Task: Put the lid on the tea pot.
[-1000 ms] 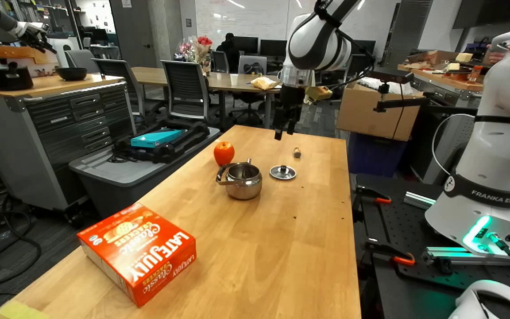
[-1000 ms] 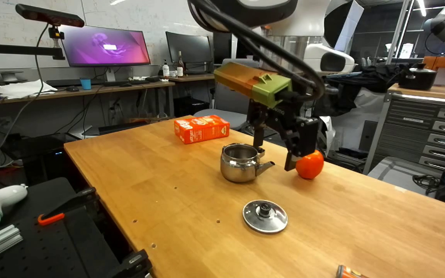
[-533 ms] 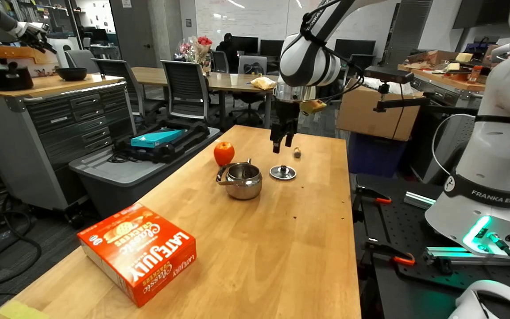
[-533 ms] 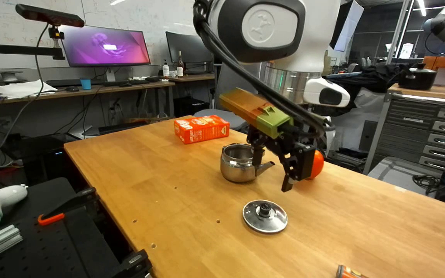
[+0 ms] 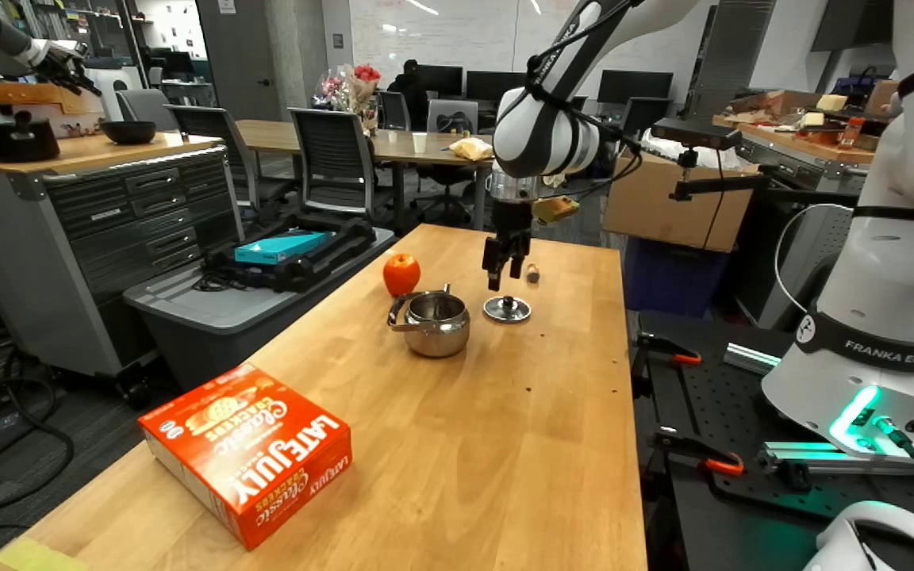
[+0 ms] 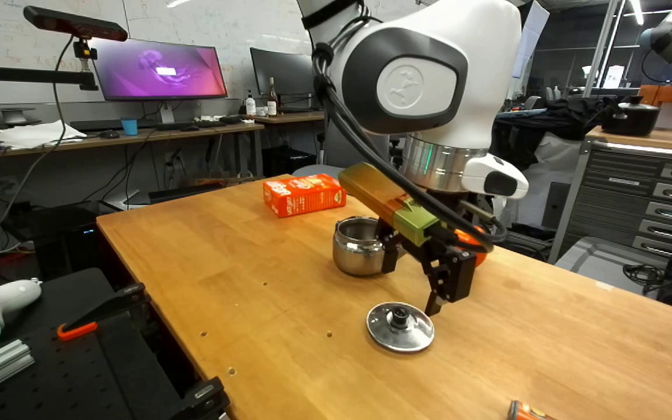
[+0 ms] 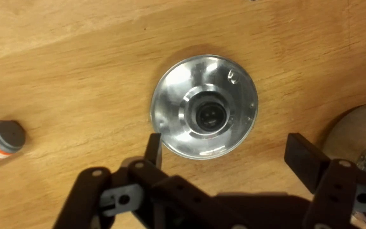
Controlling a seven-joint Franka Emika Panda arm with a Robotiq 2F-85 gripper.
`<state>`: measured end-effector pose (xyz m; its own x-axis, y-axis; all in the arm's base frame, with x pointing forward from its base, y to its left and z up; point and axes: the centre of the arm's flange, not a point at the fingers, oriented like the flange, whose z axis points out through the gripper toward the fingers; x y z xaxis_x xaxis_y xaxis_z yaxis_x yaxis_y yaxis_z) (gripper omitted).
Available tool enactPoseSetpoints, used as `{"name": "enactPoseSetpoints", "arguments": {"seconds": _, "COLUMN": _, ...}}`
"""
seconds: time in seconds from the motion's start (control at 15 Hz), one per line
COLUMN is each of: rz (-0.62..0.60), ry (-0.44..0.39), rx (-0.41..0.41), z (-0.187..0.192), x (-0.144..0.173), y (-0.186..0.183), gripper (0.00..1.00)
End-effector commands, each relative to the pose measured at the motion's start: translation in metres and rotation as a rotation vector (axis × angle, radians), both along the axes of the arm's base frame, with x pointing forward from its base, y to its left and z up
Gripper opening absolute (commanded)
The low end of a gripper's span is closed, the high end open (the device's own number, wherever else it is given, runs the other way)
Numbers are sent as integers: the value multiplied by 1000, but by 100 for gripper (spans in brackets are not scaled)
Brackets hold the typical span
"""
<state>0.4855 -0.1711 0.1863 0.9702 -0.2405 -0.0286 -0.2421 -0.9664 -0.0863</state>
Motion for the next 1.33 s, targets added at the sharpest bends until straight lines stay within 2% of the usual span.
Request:
{"name": "enactPoseSetpoints", "arguments": {"seconds": 0.0, "rz": 21, "ry": -18, "rx": 11, "z": -13, "x": 9, "y": -3, "gripper": 100}}
{"name": "enactPoseSetpoints", "arguments": {"seconds": 0.4, "rz": 31, "ry": 4, "rx": 18, "z": -26, "x": 7, "y": 3, "gripper": 100}}
{"name": "enactPoseSetpoints", "arguments": {"seconds": 0.47, "rz": 31, "ry": 8, "rx": 19, "z": -28, "x": 6, "y": 3, "gripper": 82}}
{"name": "enactPoseSetpoints", "arguments": {"seconds": 0.53, "rz": 32, "ry": 10, "rx": 20, "z": -29, "x": 6, "y": 4, "gripper": 72}}
{"name": "enactPoseSetpoints", "arguments": {"seconds": 1.07, "rz": 20, "ry": 9, "rx": 15, "z": -32, "x": 5, "y": 4, "gripper": 11}}
{"name": "enactPoseSetpoints", "arguments": {"seconds": 1.13, "rz": 17, "ry": 9, "rx": 13, "z": -32, "x": 5, "y": 4, "gripper": 4}}
{"name": "enactPoseSetpoints", "arguments": {"seconds": 1.27, "rz": 7, "ry": 5, "rx": 15, "z": -30, "x": 5, "y": 3, "gripper": 7}}
